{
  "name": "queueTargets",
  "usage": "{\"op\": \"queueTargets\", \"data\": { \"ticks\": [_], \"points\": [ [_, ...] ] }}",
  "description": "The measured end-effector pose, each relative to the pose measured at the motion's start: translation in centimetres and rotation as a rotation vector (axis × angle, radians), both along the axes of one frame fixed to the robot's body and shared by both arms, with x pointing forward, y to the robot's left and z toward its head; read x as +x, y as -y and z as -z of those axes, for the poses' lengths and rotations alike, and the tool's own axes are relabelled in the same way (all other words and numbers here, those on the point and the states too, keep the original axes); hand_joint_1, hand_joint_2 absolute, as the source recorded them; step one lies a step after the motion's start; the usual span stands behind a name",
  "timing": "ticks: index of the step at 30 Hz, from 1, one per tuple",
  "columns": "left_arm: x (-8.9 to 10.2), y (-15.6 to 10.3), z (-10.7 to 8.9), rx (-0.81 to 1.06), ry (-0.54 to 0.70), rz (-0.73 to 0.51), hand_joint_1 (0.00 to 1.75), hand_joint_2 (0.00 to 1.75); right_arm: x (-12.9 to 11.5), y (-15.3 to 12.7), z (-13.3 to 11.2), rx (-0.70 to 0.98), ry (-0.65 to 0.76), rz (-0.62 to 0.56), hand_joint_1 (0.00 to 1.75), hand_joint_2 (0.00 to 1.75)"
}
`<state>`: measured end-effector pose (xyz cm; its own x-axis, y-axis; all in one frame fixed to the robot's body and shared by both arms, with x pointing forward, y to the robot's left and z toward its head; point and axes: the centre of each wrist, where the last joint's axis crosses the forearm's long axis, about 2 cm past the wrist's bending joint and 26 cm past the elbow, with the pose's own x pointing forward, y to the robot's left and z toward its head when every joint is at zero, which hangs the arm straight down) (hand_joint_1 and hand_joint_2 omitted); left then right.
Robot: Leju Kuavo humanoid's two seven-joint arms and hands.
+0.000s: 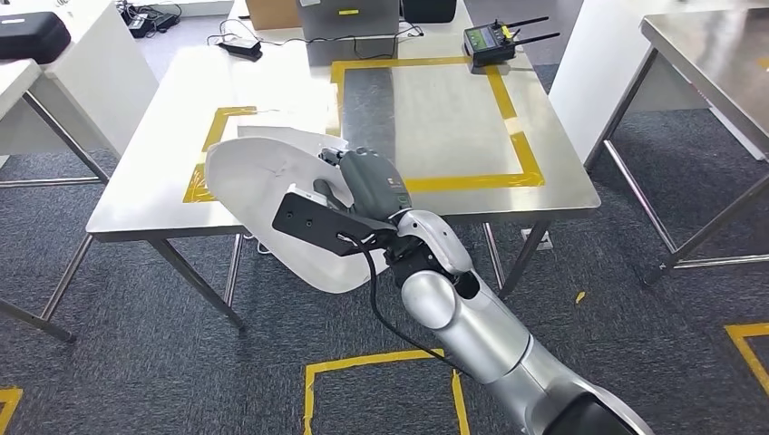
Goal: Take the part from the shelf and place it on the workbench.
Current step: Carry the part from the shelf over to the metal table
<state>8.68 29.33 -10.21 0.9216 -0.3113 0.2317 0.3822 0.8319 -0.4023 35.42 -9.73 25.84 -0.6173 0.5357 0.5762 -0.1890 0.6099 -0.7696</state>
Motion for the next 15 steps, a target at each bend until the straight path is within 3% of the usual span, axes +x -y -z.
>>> {"op": "queueTargets", "data": {
  "ticks": [15],
  "points": [
    [-0.12,-0.05,0.03,0.003,-0.006,0.006,0.00,1.75,0.56,0.07,0.57,-0.012,-0.029,0.022,1.75,1.75]
  ]
}}
